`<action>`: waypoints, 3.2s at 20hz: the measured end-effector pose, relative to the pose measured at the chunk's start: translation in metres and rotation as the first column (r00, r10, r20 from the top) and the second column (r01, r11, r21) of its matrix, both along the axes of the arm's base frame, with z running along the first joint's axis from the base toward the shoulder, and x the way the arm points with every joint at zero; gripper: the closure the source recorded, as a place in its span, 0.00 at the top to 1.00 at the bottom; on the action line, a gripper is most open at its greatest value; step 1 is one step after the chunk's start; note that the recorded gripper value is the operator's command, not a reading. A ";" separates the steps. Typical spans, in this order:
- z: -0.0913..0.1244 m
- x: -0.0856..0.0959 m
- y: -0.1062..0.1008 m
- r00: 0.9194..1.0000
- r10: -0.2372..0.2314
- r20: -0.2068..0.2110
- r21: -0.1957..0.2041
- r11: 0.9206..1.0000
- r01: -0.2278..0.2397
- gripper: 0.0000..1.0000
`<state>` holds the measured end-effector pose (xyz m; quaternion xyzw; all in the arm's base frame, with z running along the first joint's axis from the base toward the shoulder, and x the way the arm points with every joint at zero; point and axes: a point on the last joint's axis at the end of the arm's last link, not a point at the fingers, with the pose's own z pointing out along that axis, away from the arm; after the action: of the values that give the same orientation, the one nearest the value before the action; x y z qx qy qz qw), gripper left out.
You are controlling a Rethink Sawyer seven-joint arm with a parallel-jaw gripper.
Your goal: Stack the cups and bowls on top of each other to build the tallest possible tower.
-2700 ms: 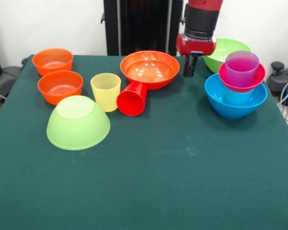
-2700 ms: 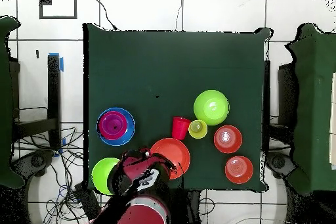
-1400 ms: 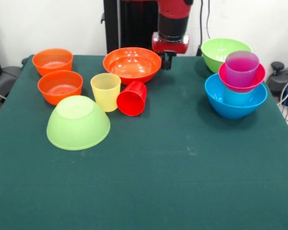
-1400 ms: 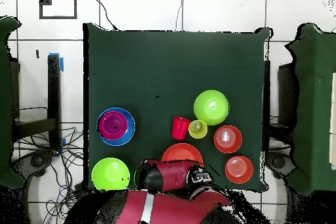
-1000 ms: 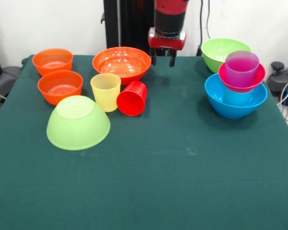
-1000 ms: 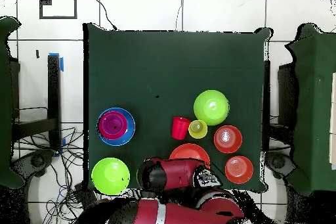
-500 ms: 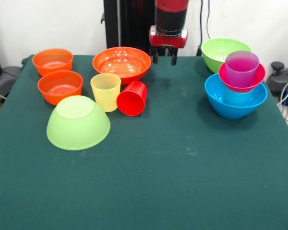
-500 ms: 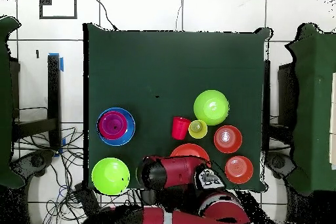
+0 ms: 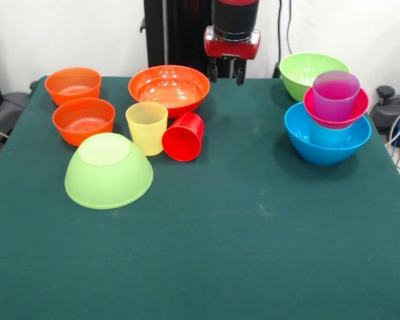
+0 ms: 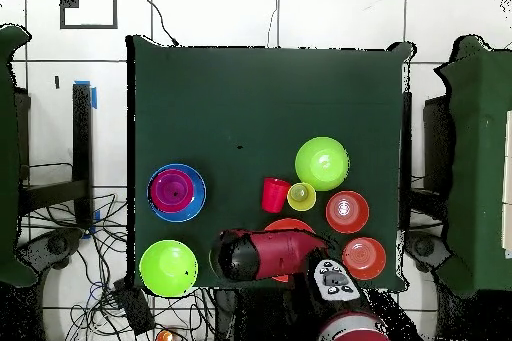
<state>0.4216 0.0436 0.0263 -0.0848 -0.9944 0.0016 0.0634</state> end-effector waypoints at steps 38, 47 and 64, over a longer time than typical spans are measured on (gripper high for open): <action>-0.081 -0.100 -0.022 0.970 0.236 -0.064 0.080 0.970 -0.230 0.00; -0.071 -0.112 -0.008 0.916 0.378 -0.138 -0.026 0.923 -0.384 0.00; -0.027 -0.082 -0.013 0.860 0.373 -0.347 -0.233 0.854 -0.465 0.00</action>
<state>0.3392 0.0301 -0.0004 0.1284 -0.9555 0.1834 0.1921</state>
